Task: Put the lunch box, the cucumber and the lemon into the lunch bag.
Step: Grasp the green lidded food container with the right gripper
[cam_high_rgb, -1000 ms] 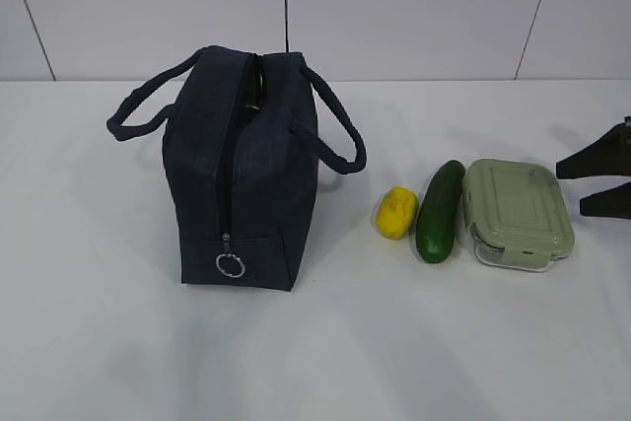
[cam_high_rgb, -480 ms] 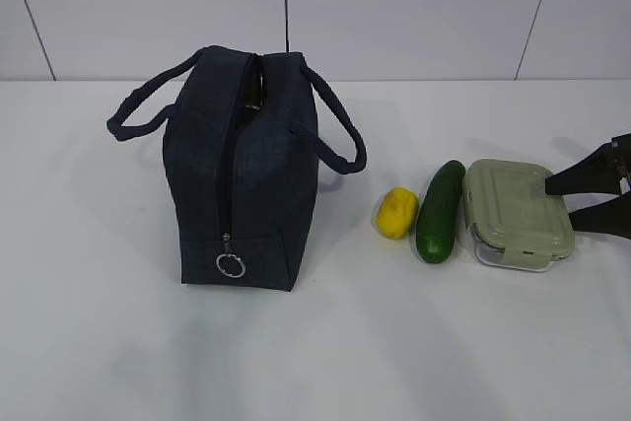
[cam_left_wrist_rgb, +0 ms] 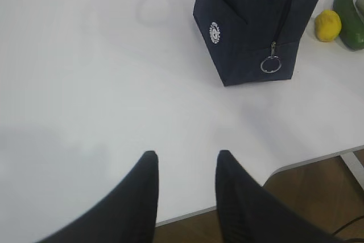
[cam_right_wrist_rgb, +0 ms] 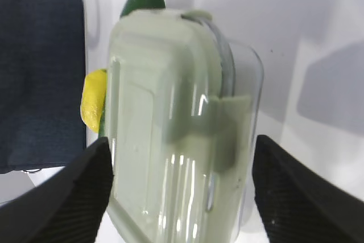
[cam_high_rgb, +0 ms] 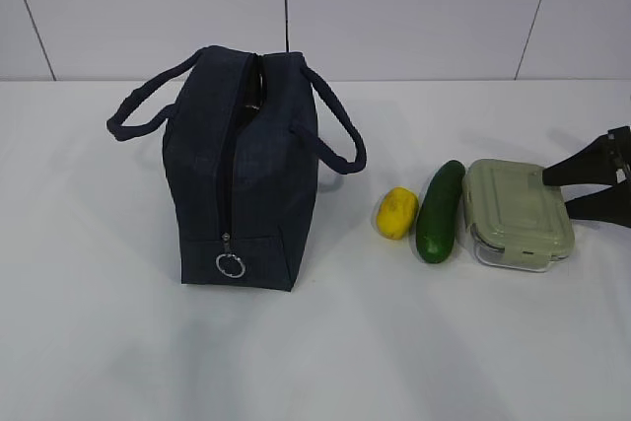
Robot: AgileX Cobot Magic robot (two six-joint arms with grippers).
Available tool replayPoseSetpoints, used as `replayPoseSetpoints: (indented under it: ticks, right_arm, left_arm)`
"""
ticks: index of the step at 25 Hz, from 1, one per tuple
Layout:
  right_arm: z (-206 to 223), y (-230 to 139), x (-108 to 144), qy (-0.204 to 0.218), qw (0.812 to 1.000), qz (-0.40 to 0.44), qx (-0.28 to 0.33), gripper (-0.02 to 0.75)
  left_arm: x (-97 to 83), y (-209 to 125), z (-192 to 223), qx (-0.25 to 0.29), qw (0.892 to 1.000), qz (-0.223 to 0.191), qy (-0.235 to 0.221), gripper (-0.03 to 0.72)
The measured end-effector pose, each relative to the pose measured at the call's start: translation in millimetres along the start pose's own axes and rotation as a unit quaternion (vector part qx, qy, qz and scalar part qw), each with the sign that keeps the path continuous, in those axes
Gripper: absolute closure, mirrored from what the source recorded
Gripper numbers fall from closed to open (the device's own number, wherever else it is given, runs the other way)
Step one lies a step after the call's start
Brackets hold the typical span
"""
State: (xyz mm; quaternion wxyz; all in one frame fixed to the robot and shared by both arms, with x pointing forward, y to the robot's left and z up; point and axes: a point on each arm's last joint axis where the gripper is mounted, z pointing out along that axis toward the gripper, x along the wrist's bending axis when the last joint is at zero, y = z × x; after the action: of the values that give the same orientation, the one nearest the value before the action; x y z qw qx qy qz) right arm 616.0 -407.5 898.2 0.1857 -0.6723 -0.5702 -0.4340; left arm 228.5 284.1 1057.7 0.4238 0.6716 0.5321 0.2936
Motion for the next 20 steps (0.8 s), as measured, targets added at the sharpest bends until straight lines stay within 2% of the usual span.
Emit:
replayPoseSetpoints:
  ticks: [7, 20]
  right_arm:
    - [17, 3, 9, 0.005, 1.000, -0.017, 0.017, 0.150]
    - [26, 0, 2, 0.008, 1.000, 0.000, 0.028, 0.150]
  left_arm:
    - [0.0, 0, 0, 0.000, 1.000, 0.000, 0.000, 0.445]
    - [0.0, 0, 0, 0.000, 1.000, 0.000, 0.000, 0.445]
